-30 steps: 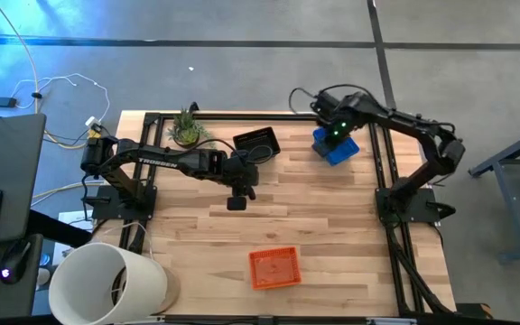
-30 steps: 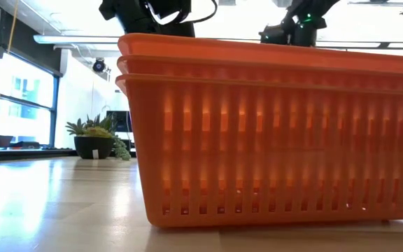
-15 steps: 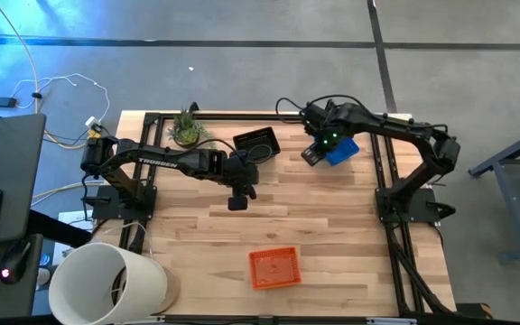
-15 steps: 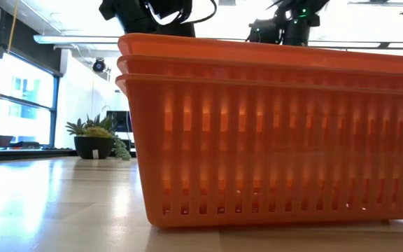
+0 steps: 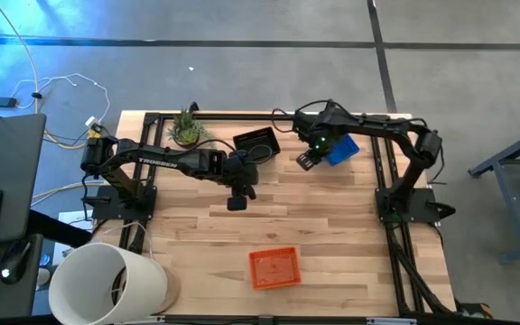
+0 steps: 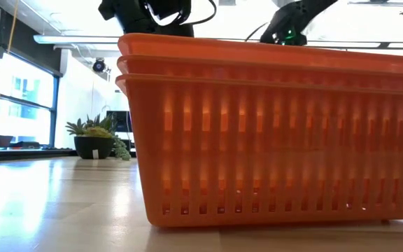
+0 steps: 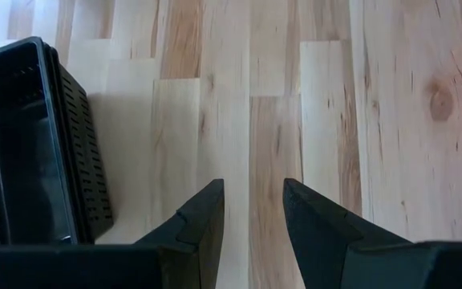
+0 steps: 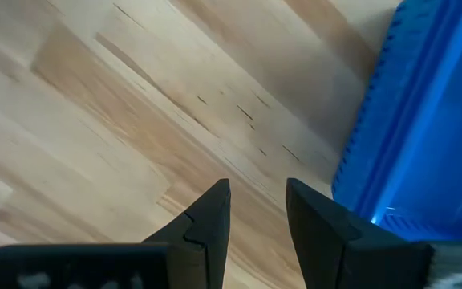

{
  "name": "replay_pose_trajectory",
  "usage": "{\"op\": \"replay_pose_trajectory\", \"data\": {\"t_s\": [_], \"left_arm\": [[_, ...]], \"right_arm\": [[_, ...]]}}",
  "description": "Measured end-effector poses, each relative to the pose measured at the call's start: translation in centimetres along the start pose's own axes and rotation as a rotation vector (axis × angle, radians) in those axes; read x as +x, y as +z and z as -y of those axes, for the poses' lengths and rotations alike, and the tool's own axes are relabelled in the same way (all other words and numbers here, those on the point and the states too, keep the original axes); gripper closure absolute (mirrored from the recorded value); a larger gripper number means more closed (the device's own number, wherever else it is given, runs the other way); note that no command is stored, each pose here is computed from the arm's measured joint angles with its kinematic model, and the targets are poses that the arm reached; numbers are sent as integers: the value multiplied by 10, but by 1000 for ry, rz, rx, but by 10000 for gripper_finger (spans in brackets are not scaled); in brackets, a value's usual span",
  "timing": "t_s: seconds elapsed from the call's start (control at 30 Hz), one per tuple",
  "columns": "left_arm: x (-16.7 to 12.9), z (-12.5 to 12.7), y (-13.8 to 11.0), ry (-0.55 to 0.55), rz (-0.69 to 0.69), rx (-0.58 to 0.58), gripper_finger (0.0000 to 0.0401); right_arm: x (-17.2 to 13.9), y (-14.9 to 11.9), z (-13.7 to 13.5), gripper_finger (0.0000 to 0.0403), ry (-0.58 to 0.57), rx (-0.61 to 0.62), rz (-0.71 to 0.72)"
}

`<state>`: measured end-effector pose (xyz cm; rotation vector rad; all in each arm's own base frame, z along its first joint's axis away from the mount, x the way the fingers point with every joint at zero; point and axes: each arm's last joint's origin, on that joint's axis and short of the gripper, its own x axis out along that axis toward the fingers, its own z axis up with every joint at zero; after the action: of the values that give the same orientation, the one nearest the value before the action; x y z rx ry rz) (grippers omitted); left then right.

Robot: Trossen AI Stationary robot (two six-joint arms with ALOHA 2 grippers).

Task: Stack baskets by color
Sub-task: Adjust the stacked blue baskets

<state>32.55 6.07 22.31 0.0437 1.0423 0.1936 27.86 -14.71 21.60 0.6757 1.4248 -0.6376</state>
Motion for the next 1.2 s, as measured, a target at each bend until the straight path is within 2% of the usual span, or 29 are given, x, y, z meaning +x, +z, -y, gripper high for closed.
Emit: {"op": "replay_pose_trajectory", "data": {"t_s": [0.17,0.33,0.8,1.2], "left_arm": [[0,0,-1,0,-6,1,286],[0,0,-1,0,-7,1,286],[0,0,-1,-1,-8,4,286],[0,0,-1,-1,-12,4,286]], "right_arm": [[15,3,-1,293,-24,-5,-59],[23,4,2,293,-97,-17,-89],[21,-7,11,293,-287,36,-176],[18,-18,13,293,-297,51,-303]]}}
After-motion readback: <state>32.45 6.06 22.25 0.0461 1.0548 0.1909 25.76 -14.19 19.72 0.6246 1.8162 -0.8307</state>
